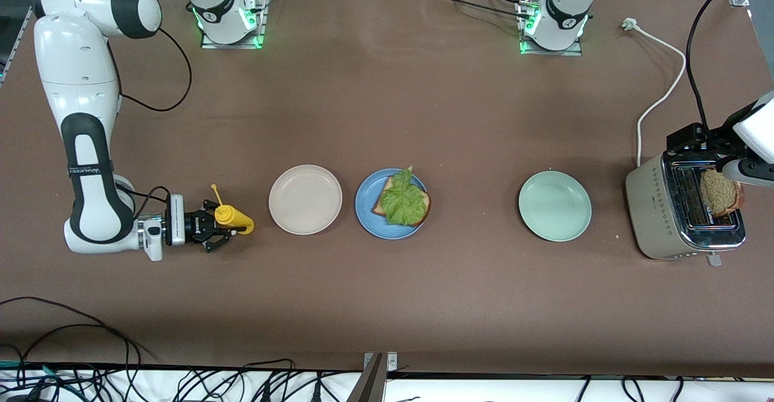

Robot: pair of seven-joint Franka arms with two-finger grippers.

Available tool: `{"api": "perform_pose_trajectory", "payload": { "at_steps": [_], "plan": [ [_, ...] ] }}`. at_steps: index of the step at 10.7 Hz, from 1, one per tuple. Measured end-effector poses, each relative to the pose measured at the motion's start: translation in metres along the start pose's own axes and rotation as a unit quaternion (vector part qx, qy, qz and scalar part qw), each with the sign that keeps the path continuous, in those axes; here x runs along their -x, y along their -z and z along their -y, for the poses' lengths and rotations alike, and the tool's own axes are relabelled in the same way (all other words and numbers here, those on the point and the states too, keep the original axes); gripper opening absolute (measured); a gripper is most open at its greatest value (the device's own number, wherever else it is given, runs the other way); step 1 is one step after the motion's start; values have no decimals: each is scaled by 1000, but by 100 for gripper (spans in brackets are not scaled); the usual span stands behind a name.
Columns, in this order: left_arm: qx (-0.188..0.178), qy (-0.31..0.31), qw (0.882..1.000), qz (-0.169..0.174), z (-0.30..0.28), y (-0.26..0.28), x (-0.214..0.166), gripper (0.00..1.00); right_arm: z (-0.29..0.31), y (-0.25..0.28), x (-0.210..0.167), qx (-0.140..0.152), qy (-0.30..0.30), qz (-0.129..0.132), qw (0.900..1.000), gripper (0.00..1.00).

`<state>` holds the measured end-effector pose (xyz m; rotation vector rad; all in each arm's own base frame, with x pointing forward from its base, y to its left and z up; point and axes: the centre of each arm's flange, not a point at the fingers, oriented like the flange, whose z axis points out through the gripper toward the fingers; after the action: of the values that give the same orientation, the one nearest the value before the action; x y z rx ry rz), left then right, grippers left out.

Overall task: Make sandwich in blue plate with both arms
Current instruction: 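Set the mustard bottle upright and open the right gripper, then withdraw the right gripper away from the mustard bottle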

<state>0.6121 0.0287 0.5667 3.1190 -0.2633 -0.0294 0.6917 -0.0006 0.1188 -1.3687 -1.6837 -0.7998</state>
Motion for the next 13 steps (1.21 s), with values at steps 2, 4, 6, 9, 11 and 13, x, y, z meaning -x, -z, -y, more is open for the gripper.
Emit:
{"api": "perform_pose_trajectory", "payload": {
  "at_steps": [2, 4, 6, 9, 11, 13],
  "plan": [
    [0, 0, 1000, 0, 0, 0, 0, 100, 0, 1, 1, 1, 1, 1, 1000, 59],
    [0, 1, 1000, 0, 1, 0, 0, 100, 0, 8, 3, 6, 0, 5, 1000, 84],
    [0, 4, 1000, 0, 5, 0, 1, 100, 8, 39, 13, 11, -8, 21, 1000, 100],
    [0, 6, 1000, 0, 7, 0, 1, 100, 18, 108, -8, 4, -22, 84, 996, 100],
    [0, 7, 1000, 0, 9, 0, 2, 100, 19, 146, -54, -1, -81, 142, 987, 100],
    [0, 9, 1000, 0, 11, 0, 2, 100, 23, 180, -124, 15, -184, 211, 960, 100]
  ]
}}
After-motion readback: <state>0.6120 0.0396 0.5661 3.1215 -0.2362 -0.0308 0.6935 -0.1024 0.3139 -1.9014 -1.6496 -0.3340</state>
